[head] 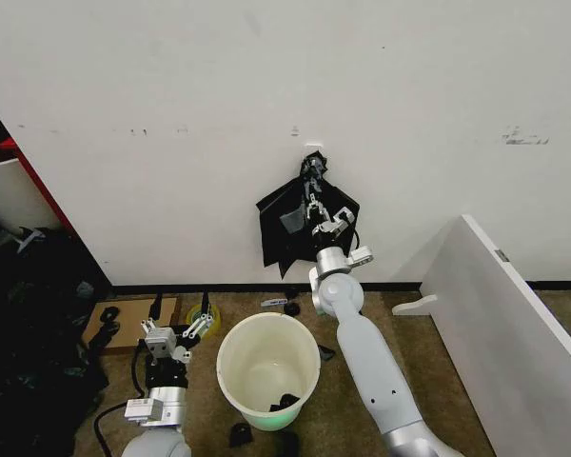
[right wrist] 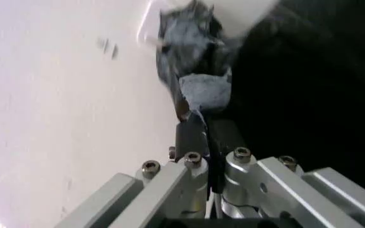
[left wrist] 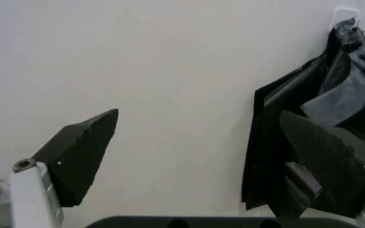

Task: Place the garbage bag over the trash bin.

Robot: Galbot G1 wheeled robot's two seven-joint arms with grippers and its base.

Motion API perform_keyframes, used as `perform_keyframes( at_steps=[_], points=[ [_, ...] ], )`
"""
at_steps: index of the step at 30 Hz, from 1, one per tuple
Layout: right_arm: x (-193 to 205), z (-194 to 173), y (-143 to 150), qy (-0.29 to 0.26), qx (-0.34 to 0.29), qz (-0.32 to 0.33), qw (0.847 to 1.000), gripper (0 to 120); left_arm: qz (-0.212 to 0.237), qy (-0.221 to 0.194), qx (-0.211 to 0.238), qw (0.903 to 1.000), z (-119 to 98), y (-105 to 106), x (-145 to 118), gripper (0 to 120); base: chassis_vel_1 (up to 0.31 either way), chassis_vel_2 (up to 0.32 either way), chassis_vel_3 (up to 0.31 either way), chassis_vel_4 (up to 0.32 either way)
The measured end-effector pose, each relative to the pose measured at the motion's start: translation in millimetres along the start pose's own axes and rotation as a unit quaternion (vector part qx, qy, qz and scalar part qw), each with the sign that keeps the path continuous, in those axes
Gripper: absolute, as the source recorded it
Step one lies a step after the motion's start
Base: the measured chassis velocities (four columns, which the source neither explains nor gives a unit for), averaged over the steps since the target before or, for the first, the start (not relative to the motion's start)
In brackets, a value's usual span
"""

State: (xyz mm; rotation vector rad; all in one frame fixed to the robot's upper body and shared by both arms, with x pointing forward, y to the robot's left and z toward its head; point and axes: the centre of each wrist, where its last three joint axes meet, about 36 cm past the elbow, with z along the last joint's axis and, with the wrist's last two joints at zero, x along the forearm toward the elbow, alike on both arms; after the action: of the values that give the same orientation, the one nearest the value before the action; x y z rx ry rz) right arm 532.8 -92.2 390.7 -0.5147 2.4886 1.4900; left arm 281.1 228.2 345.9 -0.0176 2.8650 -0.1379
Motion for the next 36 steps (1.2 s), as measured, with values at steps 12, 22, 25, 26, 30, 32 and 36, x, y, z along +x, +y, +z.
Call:
perform_keyframes(
  at_steps=[12, 22, 25, 26, 30, 32, 36],
  points=[
    [110, 17, -7, 0.052, 0.084, -0.012, 0.995, 0, 0.006, -0.002, 0.006, 1.0000, 3, -5, -5, 100, 0.000, 0.000, 0.000, 0.000],
    [178, 0, -37, 0.108, 0.211, -0.027, 0.971, 0, 0.009, -0.006, 0.006, 0.9999, 6, -5, -11, 100, 0.000, 0.000, 0.000, 0.000],
    [184, -3, -41, 0.115, 0.224, -0.030, 0.967, 0, 0.009, -0.006, 0.006, 0.9999, 6, -5, -11, 100, 0.000, 0.000, 0.000, 0.000],
    [184, -3, -41, 0.115, 0.224, -0.030, 0.967, 0, 0.009, -0.006, 0.006, 0.9999, 6, -5, -11, 100, 0.000, 0.000, 0.000, 0.000],
    [223, -19, -62, 0.149, 0.312, -0.060, 0.936, 0, 0.011, -0.008, 0.006, 0.9999, 6, -5, -13, 100, 0.000, 0.000, 0.000, 0.000],
    [232, -22, -70, 0.157, 0.338, -0.075, 0.925, 0, 0.012, -0.009, 0.006, 0.9999, 5, -5, -14, 100, 0.000, 0.000, 0.000, 0.000],
    [254, -33, -84, 0.181, 0.386, -0.111, 0.898, 0, 0.015, -0.012, 0.004, 0.9998, 4, -5, -19, 100, 0.000, 0.000, 0.000, 0.000]
  ],
)
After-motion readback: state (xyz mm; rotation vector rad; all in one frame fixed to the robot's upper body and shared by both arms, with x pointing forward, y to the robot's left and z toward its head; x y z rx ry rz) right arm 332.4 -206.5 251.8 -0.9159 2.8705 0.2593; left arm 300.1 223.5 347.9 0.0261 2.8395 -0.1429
